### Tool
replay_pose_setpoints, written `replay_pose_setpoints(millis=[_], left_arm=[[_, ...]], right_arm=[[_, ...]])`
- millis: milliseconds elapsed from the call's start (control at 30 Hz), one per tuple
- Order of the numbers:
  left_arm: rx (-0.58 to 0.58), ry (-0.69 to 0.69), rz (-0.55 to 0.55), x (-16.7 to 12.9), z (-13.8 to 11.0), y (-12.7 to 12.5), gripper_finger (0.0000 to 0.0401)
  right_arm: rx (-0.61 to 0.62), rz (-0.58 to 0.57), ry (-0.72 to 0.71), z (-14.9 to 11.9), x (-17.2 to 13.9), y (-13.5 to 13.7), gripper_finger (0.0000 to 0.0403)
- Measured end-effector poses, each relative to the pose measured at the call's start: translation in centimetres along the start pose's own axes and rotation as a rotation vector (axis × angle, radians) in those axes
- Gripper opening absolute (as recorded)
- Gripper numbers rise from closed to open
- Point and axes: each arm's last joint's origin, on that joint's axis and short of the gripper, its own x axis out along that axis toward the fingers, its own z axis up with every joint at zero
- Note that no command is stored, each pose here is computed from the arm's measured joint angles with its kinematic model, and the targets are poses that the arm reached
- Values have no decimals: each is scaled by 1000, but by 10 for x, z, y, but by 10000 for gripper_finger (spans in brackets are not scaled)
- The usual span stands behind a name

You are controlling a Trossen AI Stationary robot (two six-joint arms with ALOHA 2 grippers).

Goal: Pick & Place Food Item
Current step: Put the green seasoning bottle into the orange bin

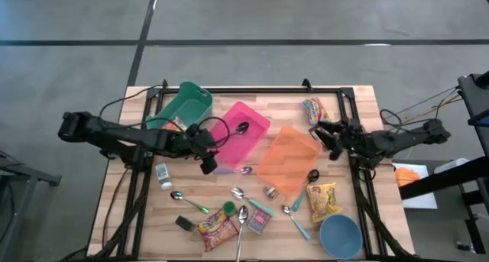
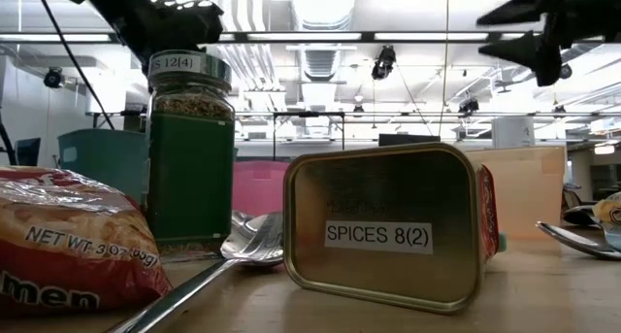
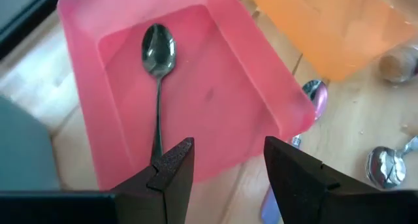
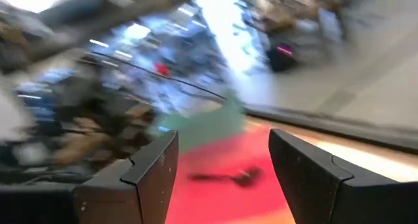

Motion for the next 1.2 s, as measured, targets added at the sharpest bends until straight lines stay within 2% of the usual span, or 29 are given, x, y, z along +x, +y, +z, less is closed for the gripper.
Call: replay_pose_setpoints(millis=[133, 267, 433, 567, 667, 767, 900, 1033, 1200], left_arm=[[86, -14, 17, 0, 1, 1, 189], [130, -22, 32, 0, 1, 1, 189], [147, -24, 45, 1, 1, 2, 189], [148, -25, 49, 1, 1, 2, 189], [151, -15, 53, 3, -3, 3, 189], [149, -18, 52, 6, -6, 3, 189], [144, -24, 50, 6, -6, 3, 189], [143, -24, 50, 6, -6, 3, 189], [145, -20, 51, 6, -7, 3, 189]], right_arm=[[17, -158, 119, 14, 7, 14, 235], [100, -282, 289, 24, 10, 25, 235], [147, -535, 567, 22, 11, 32, 235], [117, -741, 681, 20, 14, 38, 235], [63, -833, 766, 16, 16, 41, 235], [34, -869, 837, 11, 17, 43, 235], [31, -860, 978, 0, 17, 42, 235], [100, -829, 1095, -12, 17, 42, 235], [209, -789, 1135, -28, 24, 44, 235]])
